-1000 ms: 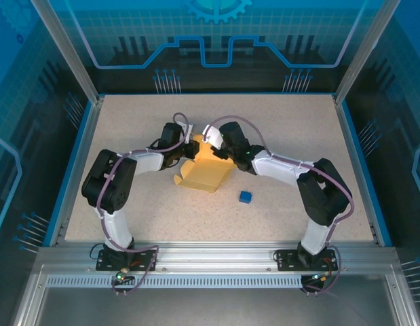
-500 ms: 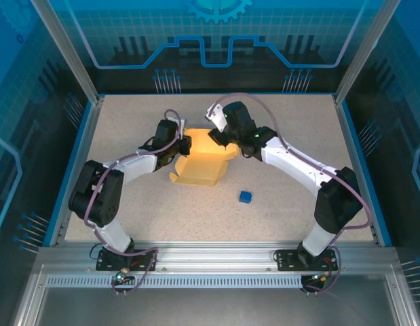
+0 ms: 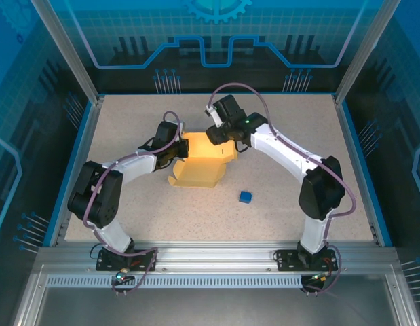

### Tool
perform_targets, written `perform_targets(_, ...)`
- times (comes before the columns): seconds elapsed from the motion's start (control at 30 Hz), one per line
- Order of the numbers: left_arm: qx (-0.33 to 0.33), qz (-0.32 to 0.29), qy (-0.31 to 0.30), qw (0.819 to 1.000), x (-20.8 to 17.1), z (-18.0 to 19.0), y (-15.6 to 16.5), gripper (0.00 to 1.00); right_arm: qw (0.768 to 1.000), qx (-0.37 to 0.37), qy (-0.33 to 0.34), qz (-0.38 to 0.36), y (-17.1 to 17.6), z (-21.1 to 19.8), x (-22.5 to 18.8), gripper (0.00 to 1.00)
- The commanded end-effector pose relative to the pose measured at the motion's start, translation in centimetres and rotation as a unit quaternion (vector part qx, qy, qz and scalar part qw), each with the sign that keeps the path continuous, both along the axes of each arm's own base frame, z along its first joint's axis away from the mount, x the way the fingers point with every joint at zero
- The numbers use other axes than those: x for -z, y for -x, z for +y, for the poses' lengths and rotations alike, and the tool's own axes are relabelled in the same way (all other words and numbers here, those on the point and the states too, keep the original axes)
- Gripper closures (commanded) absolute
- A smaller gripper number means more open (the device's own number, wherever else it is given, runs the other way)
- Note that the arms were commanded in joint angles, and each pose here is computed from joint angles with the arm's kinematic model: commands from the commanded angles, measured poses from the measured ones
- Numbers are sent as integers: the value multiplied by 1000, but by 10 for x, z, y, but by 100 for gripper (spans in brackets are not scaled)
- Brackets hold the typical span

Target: Fold the paper box

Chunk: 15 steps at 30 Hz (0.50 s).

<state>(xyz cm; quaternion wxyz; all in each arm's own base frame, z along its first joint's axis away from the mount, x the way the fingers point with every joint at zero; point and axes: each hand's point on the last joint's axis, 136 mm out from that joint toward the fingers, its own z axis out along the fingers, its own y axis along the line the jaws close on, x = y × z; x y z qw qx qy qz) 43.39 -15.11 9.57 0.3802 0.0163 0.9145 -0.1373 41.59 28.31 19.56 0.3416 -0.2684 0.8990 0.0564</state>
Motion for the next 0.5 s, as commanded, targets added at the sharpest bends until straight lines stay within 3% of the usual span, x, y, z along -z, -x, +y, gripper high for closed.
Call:
perform_targets(0.0,-11,-21,12,1000,-25,-2,-5,98,999,34,-1,36,3,-6,11,47)
perform_targets(0.27,-13,-18,12,1000,-23,-4,-5,98,997,41,-6,65,8,0,31,47)
perform_targets(0.47,-14,-17,13,1000,-23,-6,-5,97,994,28,-48,89,14,17,37,48)
